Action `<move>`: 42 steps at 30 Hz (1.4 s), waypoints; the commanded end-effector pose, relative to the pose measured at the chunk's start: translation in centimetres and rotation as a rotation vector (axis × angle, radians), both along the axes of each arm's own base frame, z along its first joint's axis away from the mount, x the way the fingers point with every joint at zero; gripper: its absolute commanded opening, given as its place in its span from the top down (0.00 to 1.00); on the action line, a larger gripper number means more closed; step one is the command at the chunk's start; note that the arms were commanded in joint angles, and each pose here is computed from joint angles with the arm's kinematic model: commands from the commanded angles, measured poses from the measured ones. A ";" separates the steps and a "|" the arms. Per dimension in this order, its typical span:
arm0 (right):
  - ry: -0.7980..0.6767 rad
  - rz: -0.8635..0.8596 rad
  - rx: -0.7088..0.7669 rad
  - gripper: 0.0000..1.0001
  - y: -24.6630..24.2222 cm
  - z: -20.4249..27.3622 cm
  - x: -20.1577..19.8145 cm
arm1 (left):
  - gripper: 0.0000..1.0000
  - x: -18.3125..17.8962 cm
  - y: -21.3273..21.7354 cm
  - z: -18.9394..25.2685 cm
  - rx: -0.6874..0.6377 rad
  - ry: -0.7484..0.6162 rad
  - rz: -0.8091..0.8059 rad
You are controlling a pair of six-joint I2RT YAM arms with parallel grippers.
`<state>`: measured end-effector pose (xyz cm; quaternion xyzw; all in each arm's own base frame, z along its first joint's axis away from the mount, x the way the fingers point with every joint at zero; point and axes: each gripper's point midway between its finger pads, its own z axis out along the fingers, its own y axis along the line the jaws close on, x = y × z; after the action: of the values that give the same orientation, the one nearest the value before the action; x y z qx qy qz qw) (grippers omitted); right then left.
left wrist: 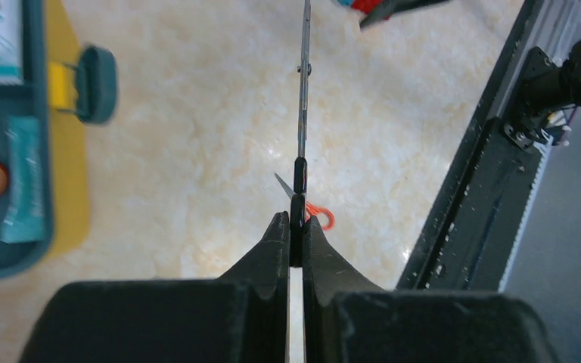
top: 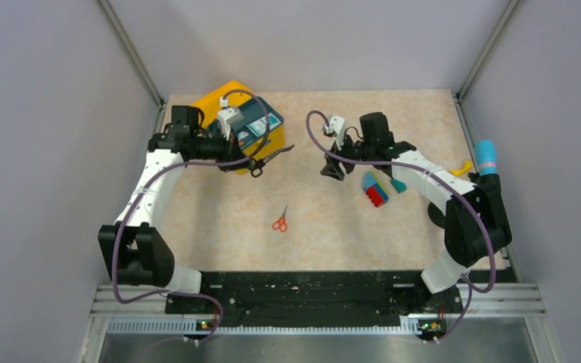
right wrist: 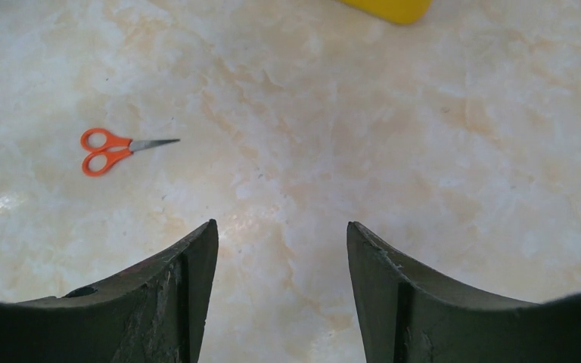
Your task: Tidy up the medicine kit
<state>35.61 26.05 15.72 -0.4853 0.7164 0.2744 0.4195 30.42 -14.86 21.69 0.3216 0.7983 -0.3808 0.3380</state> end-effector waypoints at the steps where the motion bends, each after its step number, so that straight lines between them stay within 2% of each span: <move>1: 0.099 -0.029 0.019 0.37 -0.4 -0.5 -1.0 | 1.00 3.8 -0.2 4.5 0.004 -0.191 -0.021; 8: 0.106 -0.035 0.040 0.38 0.1 -0.2 -0.2 | 1.00 10.7 2.1 9.2 0.041 -0.393 0.098; 11: 0.104 -0.037 0.048 0.38 0.1 0.1 -0.2 | 1.00 13.9 4.6 10.5 0.062 -0.440 0.172; 17: 0.106 -0.048 0.038 0.38 -0.7 -0.1 -1.4 | 1.00 18.3 8.1 10.6 0.122 -0.479 0.214; 25: 0.121 -0.048 0.024 0.39 -1.4 -0.6 -2.8 | 1.00 20.6 9.4 7.2 0.166 -0.449 0.182; 34: 0.112 -0.052 0.025 0.39 -1.5 -0.6 -2.8 | 1.00 21.3 10.1 2.2 0.223 -0.362 0.156; 42: 0.137 -0.039 0.026 0.40 -1.4 -1.2 -3.4 | 1.00 21.5 9.9 -0.7 0.195 -0.275 0.155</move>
<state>32.04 24.61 12.63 -0.4467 0.7631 0.3018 0.3563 51.37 -4.77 20.77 0.3315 0.8081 -0.2236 0.4325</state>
